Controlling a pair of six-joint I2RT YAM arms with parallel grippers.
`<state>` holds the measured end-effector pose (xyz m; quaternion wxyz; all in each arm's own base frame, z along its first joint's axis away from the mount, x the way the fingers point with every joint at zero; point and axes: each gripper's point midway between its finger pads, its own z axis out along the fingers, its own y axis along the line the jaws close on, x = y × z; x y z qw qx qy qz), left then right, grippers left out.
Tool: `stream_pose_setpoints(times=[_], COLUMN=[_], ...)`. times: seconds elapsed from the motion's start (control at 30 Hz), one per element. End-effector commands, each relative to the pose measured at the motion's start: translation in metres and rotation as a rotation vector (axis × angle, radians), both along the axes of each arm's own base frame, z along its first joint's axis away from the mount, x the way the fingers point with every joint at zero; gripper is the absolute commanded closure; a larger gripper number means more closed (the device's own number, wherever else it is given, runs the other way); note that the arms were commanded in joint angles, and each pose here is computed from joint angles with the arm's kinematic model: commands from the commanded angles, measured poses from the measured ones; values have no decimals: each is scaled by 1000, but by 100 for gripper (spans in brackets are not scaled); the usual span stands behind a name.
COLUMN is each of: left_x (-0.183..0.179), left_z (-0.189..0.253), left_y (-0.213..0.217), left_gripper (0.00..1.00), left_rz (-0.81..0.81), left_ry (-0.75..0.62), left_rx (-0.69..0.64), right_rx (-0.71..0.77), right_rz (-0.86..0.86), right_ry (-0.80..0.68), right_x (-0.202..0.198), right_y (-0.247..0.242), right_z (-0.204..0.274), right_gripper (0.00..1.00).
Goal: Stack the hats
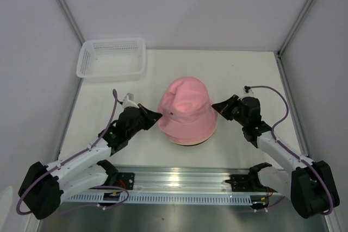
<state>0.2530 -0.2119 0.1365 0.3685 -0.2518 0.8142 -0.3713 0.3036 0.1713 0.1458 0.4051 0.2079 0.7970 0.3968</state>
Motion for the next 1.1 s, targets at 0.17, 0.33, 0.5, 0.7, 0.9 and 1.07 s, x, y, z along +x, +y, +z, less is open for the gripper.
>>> stream_pose_setpoints(times=[0.17, 0.33, 0.5, 0.7, 0.9, 1.07], left_x=[-15, -6, 14, 47, 62, 68], left_z=[-3, 43, 92, 108, 87, 92], left_y=[26, 47, 72, 77, 46, 20], left_gripper=[75, 42, 37, 45, 47, 44], left_rz=[-19, 45, 112, 56, -99, -201], left_ry=[-46, -185, -320, -379, -351, -382], left_rx=[153, 194, 190, 156, 16, -106], right_rx=[-164, -181, -225, -223, -225, -245], right_rz=[-20, 21, 60, 124, 182, 223], right_ry=[7, -15, -48, -45, -45, -75], right_x=[14, 25, 39, 56, 76, 91], right_y=[-19, -15, -11, -1, 7, 13], right_z=[-12, -7, -2, -3, -4, 5], right_gripper=[100, 100, 100, 100, 100, 100])
